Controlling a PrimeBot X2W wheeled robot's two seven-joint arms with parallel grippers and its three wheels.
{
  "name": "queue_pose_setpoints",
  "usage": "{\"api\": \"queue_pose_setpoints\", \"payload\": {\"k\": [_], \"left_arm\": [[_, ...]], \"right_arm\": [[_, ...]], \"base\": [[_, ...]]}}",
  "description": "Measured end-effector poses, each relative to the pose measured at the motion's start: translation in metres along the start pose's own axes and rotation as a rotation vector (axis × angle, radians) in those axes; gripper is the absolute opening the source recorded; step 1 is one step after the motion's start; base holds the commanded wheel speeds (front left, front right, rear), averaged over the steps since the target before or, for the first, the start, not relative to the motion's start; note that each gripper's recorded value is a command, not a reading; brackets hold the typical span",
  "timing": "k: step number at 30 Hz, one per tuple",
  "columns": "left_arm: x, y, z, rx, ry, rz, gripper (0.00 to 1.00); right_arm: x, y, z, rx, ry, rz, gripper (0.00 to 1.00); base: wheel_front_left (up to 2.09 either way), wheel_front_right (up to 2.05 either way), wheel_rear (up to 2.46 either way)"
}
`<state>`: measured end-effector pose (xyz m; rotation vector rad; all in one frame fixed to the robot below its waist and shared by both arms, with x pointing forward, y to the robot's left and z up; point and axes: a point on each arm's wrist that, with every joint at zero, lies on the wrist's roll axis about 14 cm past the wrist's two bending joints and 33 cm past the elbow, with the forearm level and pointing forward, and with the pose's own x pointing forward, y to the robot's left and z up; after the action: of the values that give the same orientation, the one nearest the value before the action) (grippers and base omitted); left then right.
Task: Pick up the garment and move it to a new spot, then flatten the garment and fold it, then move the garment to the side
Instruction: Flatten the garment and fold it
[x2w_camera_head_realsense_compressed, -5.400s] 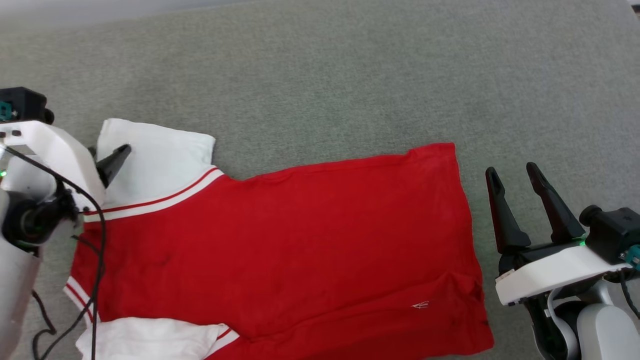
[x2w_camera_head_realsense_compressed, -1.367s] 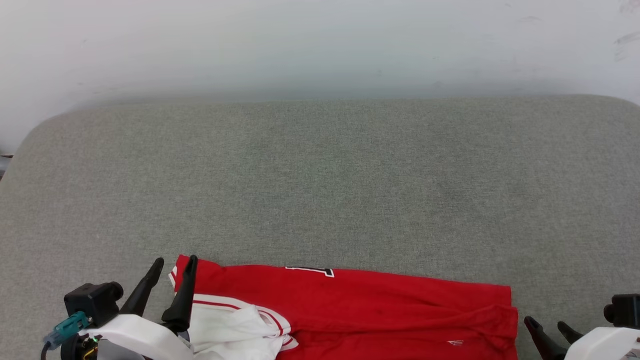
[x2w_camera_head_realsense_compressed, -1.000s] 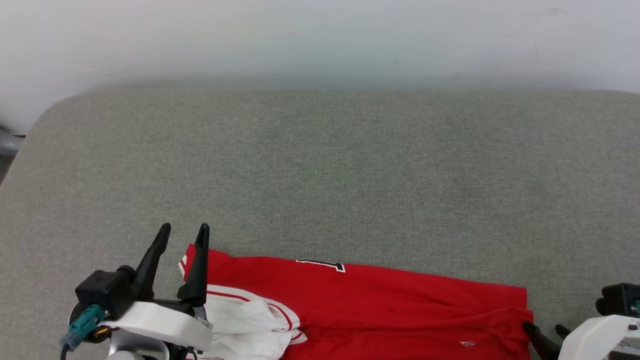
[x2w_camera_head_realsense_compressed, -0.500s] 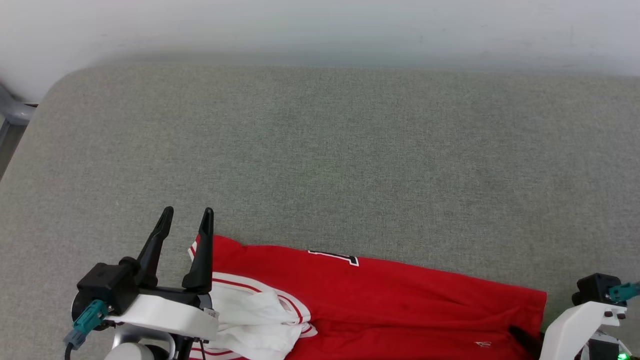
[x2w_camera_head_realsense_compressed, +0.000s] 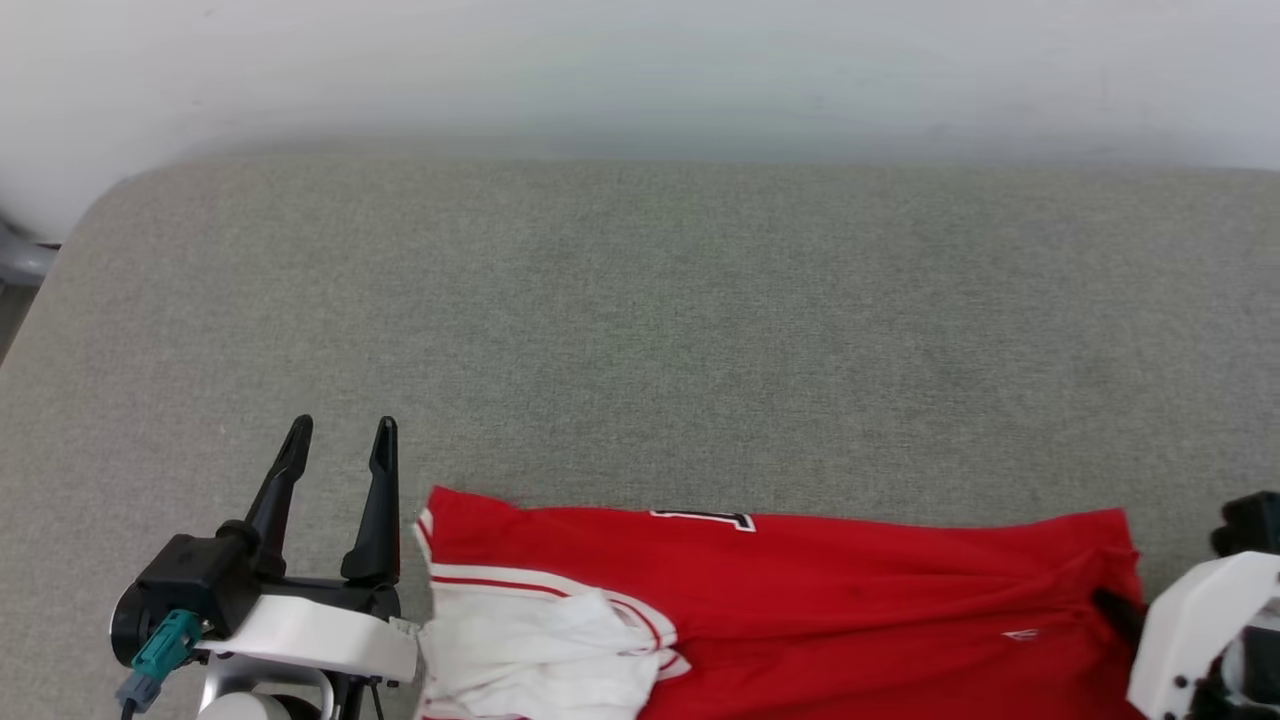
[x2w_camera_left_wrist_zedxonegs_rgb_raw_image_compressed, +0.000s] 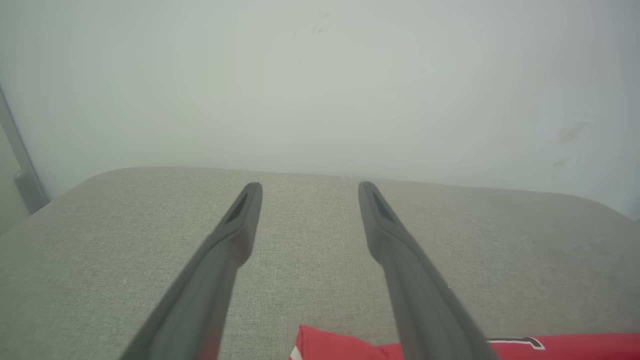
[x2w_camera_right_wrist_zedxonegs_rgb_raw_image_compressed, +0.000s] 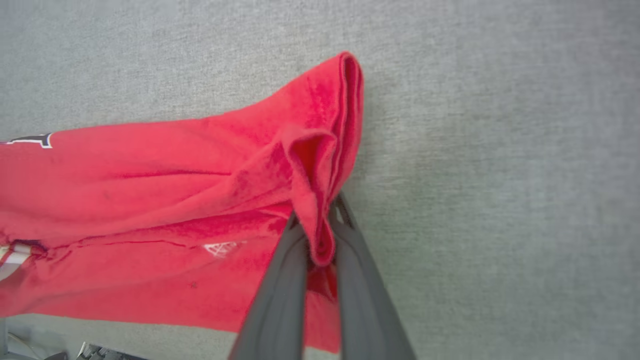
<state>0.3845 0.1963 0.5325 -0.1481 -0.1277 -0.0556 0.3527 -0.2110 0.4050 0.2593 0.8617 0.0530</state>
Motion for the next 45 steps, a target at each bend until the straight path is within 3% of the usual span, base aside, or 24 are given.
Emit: {"api": "queue_pose_setpoints", "payload": {"k": [9,14,17,21,29,37,45], "left_arm": [[0.000,-0.010,0.001,0.000,-0.006,-0.023,1.00],[0.000,-0.013,-0.002,-0.002,0.001,-0.030,1.00],[0.000,-0.016,-0.002,-0.004,0.001,-0.038,1.00],[-0.001,-0.019,0.000,-0.007,-0.005,-0.046,1.00],[-0.006,-0.014,0.003,-0.002,-0.010,-0.032,1.00],[-0.010,-0.010,0.002,-0.003,0.000,-0.021,1.00],[-0.010,-0.002,-0.004,-0.007,0.016,0.010,1.00]], "right_arm": [[-0.037,-0.073,0.018,0.099,-0.073,-0.196,0.00],[-0.046,-0.078,0.013,0.127,-0.050,-0.194,0.00],[-0.040,-0.051,0.010,0.244,-0.050,-0.061,0.00],[-0.038,-0.025,0.005,0.310,-0.009,0.066,0.00],[-0.028,0.057,-0.011,0.565,0.125,0.534,0.00],[-0.017,0.141,-0.032,0.628,0.255,0.781,0.00],[-0.020,0.222,-0.024,0.648,0.300,0.987,0.00]], "base": [[0.00,0.00,0.00],[0.00,0.00,0.00],[0.00,0.00,0.00],[0.00,0.00,0.00],[0.00,0.00,0.00],[0.00,0.00,0.00],[0.00,0.00,0.00]]}}
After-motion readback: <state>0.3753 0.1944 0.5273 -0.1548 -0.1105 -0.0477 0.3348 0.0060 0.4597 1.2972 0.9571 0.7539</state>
